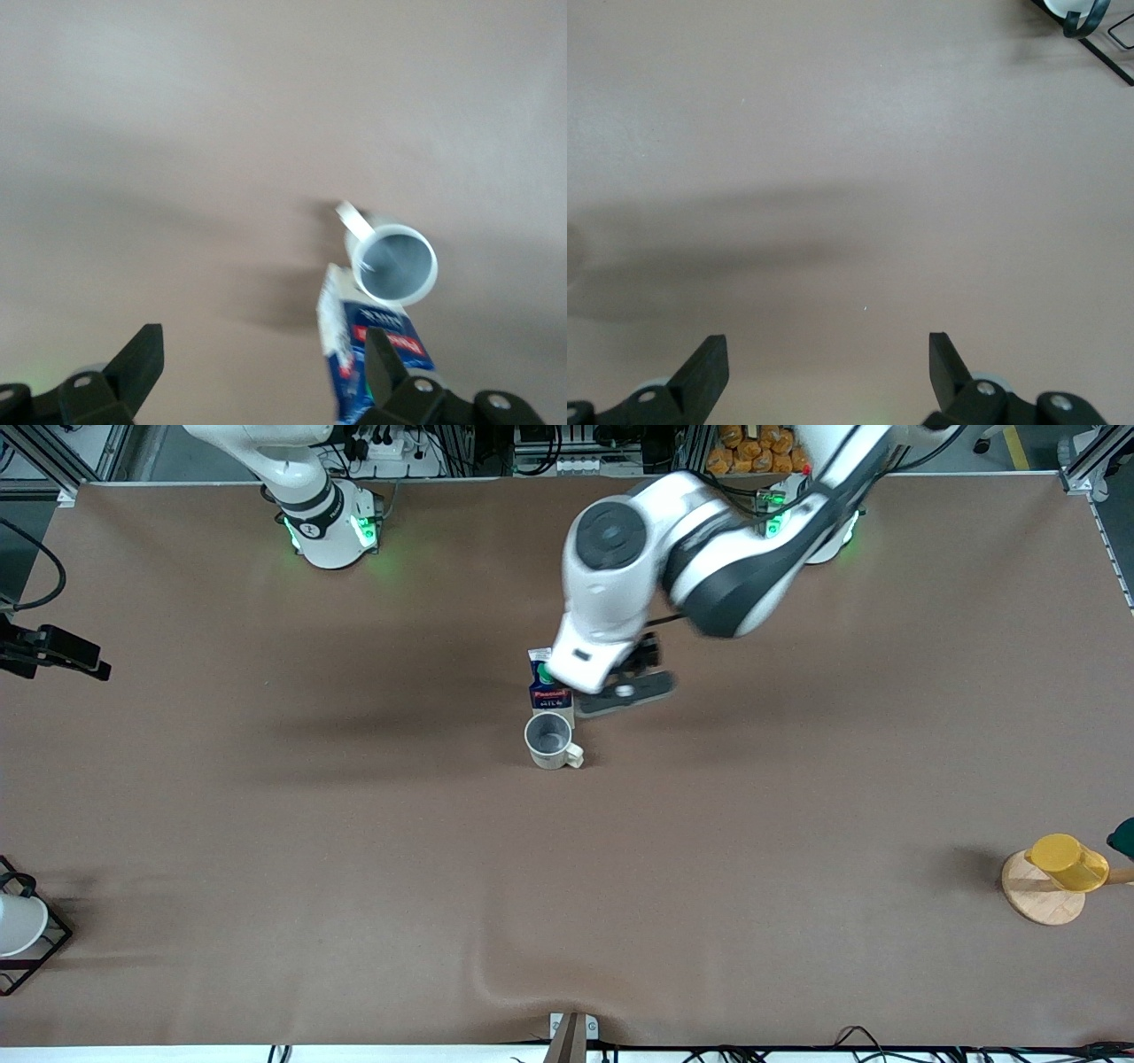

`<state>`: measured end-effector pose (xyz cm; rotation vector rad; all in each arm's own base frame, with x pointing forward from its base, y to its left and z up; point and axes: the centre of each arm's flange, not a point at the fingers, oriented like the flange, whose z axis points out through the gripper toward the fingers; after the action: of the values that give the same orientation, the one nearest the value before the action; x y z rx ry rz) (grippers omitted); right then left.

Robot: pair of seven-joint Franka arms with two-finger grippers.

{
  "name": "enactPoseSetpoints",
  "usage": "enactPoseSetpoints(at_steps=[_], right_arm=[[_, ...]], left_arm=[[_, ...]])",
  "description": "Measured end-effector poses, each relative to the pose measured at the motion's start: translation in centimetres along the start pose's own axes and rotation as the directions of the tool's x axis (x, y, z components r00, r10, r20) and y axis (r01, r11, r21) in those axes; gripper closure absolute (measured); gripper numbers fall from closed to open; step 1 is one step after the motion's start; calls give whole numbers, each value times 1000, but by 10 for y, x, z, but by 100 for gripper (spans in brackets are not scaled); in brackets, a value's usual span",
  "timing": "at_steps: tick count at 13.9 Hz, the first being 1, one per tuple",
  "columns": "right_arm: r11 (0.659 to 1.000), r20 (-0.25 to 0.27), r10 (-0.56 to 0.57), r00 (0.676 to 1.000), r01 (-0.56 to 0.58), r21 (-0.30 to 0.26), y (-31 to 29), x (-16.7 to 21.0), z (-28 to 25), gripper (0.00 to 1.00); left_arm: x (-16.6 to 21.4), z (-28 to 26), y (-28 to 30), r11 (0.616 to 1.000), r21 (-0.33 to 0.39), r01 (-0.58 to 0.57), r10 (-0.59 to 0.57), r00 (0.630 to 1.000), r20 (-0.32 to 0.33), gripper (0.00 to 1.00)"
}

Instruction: Place milk next to cup

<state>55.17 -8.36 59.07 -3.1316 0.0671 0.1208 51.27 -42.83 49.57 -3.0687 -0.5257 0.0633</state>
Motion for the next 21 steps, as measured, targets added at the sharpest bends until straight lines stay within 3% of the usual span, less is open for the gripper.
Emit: enactPoseSetpoints(at_steps=[3,9,12,16,18,21], right_arm=[[1000,-2,0,1000,0,-1,0,1,-1,0],[1000,-14,-2,1000,2,3,-2,2,-6,0],[1000,-36,-5,999,5,2,-4,2,-20,0],[1000,-8,-9,1000,9,6,-6,-5,-29,0],[1000,5,-2,1000,2,8,-7,-8,-34,0],[995,2,102,995,-102,17,-8,-9,-38,0]], left_arm=[[47,-68,-79,998,-4,65,-65,998,-15,0],[94,-110,-182,994,66,-86,87,996,-15,0],[125,-141,-258,998,20,-59,59,998,-16,0],[154,-158,-364,973,-2,-232,232,973,-9,0],[164,-154,-384,948,-2,-318,318,948,-15,0],[168,-153,-383,892,4,-452,452,891,-37,0]])
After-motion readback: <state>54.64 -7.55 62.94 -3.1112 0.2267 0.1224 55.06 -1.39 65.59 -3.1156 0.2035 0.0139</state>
